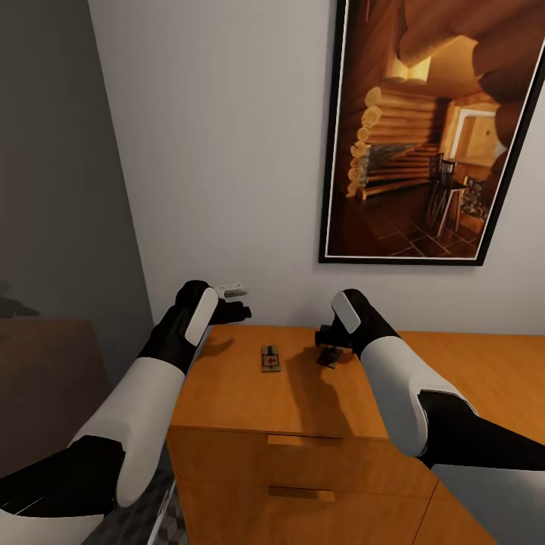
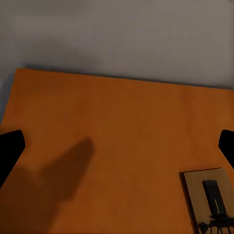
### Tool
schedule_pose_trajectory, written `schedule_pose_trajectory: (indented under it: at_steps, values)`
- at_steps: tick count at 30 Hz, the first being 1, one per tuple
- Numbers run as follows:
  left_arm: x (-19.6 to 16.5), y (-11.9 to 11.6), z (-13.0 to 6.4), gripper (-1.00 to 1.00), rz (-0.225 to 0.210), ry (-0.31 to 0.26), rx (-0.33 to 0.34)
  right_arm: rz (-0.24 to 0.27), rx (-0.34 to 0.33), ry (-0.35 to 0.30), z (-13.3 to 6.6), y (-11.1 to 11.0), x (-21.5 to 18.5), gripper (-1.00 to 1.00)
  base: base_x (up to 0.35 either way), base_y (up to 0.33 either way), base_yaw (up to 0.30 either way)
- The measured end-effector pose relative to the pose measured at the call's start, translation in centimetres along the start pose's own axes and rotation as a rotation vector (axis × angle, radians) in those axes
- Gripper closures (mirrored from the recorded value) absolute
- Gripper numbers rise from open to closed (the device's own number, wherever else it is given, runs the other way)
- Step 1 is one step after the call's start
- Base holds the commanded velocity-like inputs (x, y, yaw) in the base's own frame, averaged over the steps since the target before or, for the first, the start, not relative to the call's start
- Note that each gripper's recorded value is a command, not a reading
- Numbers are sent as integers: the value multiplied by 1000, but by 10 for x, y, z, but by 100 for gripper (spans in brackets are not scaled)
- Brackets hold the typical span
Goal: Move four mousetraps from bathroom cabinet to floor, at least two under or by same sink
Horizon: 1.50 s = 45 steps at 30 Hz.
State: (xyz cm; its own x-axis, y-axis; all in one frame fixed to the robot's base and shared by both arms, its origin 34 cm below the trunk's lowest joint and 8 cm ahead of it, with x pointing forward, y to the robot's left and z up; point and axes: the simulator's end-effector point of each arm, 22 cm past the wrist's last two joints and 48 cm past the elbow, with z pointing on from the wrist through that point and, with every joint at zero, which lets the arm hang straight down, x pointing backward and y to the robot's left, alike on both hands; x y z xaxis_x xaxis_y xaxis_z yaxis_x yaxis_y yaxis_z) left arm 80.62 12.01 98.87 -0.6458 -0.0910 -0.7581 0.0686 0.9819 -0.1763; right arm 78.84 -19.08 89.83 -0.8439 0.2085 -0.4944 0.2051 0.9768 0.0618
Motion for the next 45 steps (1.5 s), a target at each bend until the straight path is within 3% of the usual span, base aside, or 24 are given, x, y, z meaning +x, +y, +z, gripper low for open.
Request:
schedule_pose_trajectory:
  at_steps: [45]
  values:
    - [0,0,0,-100,0,0,0,-9,12,1,0,-3,0,-100,-21,0,0]
